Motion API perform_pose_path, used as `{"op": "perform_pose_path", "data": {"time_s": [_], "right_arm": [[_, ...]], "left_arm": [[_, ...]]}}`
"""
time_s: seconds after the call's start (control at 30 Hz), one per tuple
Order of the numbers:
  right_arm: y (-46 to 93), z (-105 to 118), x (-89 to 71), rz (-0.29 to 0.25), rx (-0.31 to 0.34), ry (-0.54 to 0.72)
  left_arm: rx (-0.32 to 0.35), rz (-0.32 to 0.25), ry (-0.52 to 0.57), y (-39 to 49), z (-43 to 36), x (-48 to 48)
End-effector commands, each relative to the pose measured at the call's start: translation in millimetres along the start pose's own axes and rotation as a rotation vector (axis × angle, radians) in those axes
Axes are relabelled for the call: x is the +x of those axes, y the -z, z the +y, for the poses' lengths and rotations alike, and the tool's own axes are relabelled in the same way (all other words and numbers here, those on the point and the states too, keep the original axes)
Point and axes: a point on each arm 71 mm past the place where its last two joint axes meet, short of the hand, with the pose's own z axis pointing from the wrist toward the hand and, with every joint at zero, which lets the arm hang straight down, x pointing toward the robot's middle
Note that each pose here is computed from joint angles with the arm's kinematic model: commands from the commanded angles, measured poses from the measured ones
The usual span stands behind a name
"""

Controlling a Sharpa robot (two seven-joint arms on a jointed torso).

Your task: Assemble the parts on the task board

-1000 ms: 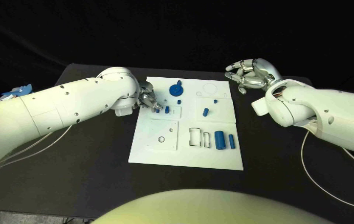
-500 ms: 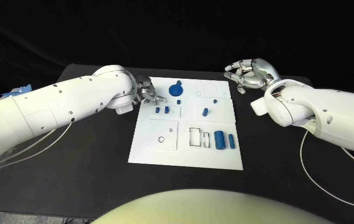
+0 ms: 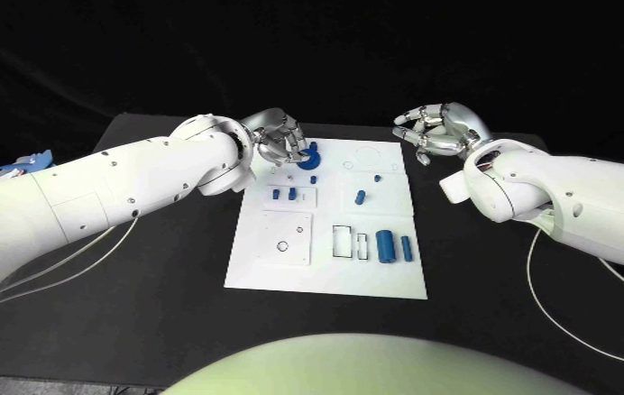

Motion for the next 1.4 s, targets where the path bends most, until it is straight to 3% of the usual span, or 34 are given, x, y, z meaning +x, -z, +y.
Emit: {"op": "perform_pose_path", "data": {"time_s": [0.03, 0.3, 0.5, 0.9, 1.1, 1.4], "right_arm": [[0.5, 1.3, 1.2, 0.01, -0.02, 0.01], [1.1, 3.0, 3.3, 0.015, -0.032, 0.016], [1.6, 4.2, 4.6, 0.018, -0.038, 0.017], [1.7, 4.8, 5.4, 0.019, -0.041, 0.017], [1.6, 5.1, 5.6, 0.018, -0.042, 0.018], [1.7, 5.3, 5.7, 0.016, -0.043, 0.018]], "left_arm": [[0.212, -0.036, -0.15, -1.9, -17.8, 3.9], [0.25, 0.036, -0.325, -11.2, -20.4, 18.3], [0.22, 0.106, -0.412, -18.1, -18.2, 26.1], [0.14, 0.195, -0.488, -26.6, -12.6, 33.6], [0.131, 0.206, -0.495, -29.1, -10.9, 35.1], [0.163, 0.173, -0.482, -33.3, -13.8, 36.3]]}}
